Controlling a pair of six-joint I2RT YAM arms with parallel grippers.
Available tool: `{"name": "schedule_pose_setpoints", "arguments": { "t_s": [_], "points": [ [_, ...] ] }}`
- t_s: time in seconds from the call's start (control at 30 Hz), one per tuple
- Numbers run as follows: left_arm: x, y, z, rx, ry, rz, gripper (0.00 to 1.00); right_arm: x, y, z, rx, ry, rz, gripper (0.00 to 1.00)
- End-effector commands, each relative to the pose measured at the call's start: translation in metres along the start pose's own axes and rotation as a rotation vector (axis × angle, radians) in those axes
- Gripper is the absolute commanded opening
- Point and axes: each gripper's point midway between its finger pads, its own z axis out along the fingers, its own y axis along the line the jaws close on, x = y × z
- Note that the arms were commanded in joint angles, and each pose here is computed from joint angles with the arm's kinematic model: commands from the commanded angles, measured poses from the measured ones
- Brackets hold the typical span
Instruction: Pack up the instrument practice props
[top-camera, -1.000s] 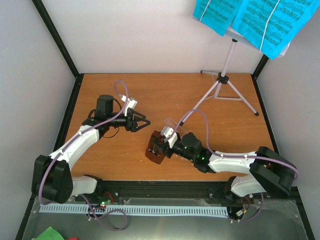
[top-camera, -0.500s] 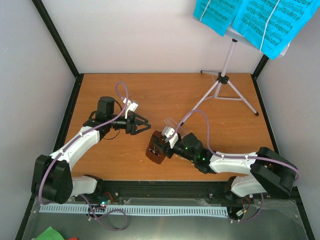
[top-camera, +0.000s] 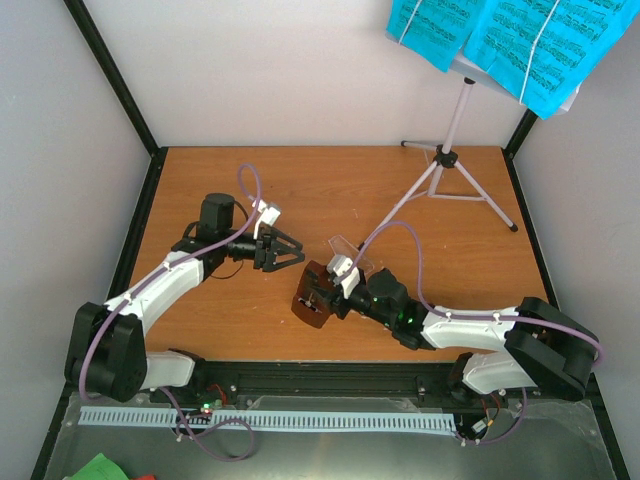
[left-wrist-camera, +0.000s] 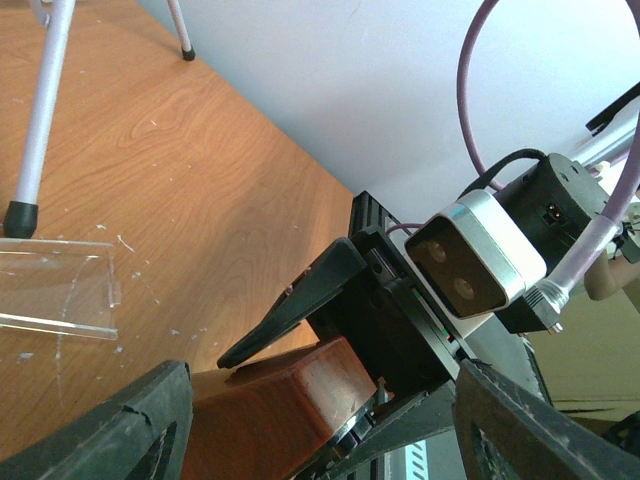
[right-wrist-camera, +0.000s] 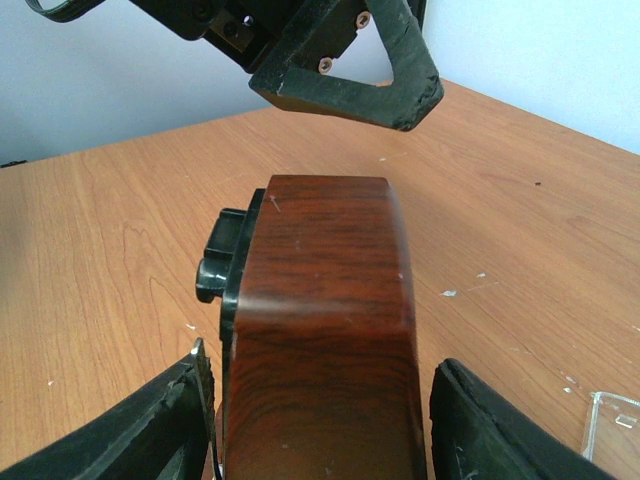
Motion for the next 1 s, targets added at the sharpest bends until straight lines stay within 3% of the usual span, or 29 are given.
{"name": "schedule_pose_setpoints", "arguments": {
  "t_s": [0.0, 0.97],
  "points": [
    [0.002, -0.007, 0.006, 0.055, 0.017, 0.016, 0.72, -0.003, -0.006, 0.001, 0.044, 0.012, 0.006, 0.58],
    [0.013, -0.006, 0.019, 0.114, 0.065, -0.031, 0.68, 0.004, -0.019, 0.01, 0.121, 0.053, 0.022, 0.56]
  ]
}}
